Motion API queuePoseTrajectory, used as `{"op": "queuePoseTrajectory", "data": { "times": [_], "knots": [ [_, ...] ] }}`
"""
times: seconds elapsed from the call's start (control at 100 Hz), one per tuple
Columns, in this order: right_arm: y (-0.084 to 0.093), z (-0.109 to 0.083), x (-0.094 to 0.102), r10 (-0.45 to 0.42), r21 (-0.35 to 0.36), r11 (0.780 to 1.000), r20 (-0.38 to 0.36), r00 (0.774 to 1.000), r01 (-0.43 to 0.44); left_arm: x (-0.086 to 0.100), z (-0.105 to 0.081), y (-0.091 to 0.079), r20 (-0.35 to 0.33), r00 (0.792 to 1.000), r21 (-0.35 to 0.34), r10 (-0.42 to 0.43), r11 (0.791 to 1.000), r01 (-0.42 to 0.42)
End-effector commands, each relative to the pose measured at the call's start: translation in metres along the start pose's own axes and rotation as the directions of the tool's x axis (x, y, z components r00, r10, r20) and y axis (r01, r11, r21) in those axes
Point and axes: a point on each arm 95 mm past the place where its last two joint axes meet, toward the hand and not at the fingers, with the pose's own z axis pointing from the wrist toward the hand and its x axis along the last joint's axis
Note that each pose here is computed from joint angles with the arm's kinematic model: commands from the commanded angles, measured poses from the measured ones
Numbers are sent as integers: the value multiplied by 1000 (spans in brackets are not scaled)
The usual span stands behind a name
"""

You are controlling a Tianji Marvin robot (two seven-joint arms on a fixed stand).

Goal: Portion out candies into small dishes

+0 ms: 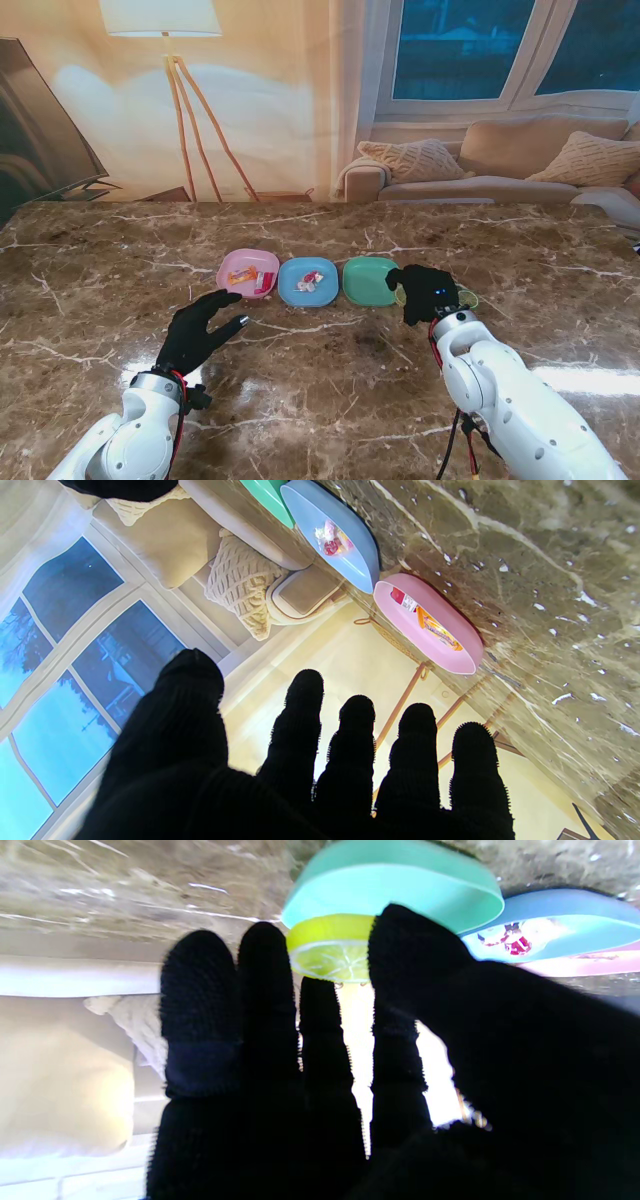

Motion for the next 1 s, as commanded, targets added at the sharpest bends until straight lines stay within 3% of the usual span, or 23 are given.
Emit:
{"op": "queuePoseTrajectory", "data": {
  "times": [0.0, 0.29, 0.46, 0.71, 0.99],
  "knots": [
    [5, 13, 2, 15, -1, 1000, -2, 1000, -15, -1, -2, 2, 1, 1000, -2, -1, 1000, 1],
    [-1, 59, 10, 24, 28, 999, -51, 998, -23, -1, -1, 2, 6, 1000, 0, 0, 1000, 0],
    [-7, 77, 13, 32, 52, 998, -60, 998, -29, -1, -1, 2, 7, 1000, 2, 0, 1000, 0],
    [-20, 90, 20, 33, 79, 996, -65, 997, -28, -1, 0, 3, 9, 1000, -3, -1, 1000, 1],
    [-26, 90, 22, 6, 114, 994, -73, 997, 2, -1, 0, 3, 10, 1000, -6, 0, 1000, 0]
  ]
}}
